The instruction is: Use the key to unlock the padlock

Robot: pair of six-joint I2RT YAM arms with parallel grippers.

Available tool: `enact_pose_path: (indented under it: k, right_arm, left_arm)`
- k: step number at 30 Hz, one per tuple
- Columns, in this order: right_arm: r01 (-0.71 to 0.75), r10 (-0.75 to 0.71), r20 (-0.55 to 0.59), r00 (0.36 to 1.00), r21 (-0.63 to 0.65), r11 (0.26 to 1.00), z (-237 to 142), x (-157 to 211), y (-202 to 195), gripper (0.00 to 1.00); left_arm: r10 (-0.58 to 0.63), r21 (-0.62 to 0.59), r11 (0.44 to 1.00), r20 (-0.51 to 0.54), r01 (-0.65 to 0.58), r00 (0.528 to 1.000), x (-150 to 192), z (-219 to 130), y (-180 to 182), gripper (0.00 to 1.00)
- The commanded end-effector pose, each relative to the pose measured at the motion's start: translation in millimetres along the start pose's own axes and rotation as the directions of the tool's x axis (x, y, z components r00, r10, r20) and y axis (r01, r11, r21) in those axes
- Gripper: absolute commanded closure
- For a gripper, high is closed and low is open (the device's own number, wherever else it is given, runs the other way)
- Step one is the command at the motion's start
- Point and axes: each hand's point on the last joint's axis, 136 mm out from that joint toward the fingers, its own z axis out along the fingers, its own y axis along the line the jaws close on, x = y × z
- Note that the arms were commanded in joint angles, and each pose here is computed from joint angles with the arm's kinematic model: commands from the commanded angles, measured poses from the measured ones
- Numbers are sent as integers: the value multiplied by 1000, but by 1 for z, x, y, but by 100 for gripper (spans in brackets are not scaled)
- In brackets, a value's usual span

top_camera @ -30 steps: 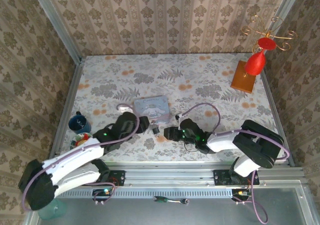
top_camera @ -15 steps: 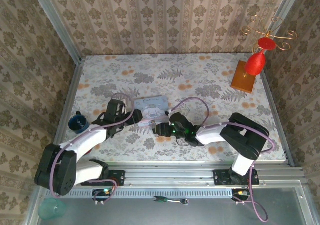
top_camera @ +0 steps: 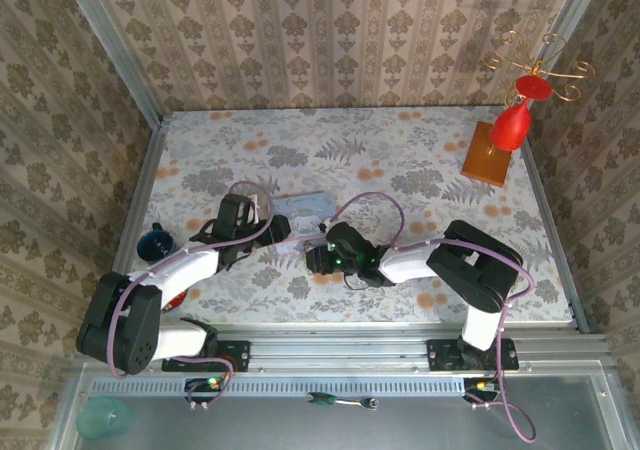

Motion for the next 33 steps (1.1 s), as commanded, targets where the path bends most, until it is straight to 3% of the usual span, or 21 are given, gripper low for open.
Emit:
enact_pose_path:
  k: [1, 4, 6, 13, 22, 33]
  right_arm:
    - [-2, 6, -59, 998, 70, 998, 3, 16, -15, 80]
    - [-2, 7, -40, 999, 112, 994, -2, 13, -20, 95]
    - [-27, 29, -16, 999, 129, 991, -7, 10, -23, 99]
    - [-256, 230, 175, 957, 144, 956, -29, -16, -36, 100]
    - [-425, 346, 378, 859, 148, 893, -56, -49, -58, 100]
    - [-545, 450, 456, 768, 97, 833, -53, -67, -82, 100]
  left_arm:
    - [-9, -54, 999, -15, 8, 1000, 4, 2, 13, 27]
    - [-24, -86, 996, -10, 23, 1000, 6, 2, 19, 27]
    - [-28, -82, 996, -10, 27, 1000, 8, 4, 19, 28]
    - [-36, -106, 994, -40, 32, 999, 31, 14, 12, 30]
    - [-25, -138, 990, -72, 15, 997, 62, 26, -8, 32]
    - [10, -88, 996, -129, -21, 992, 84, 50, -34, 36]
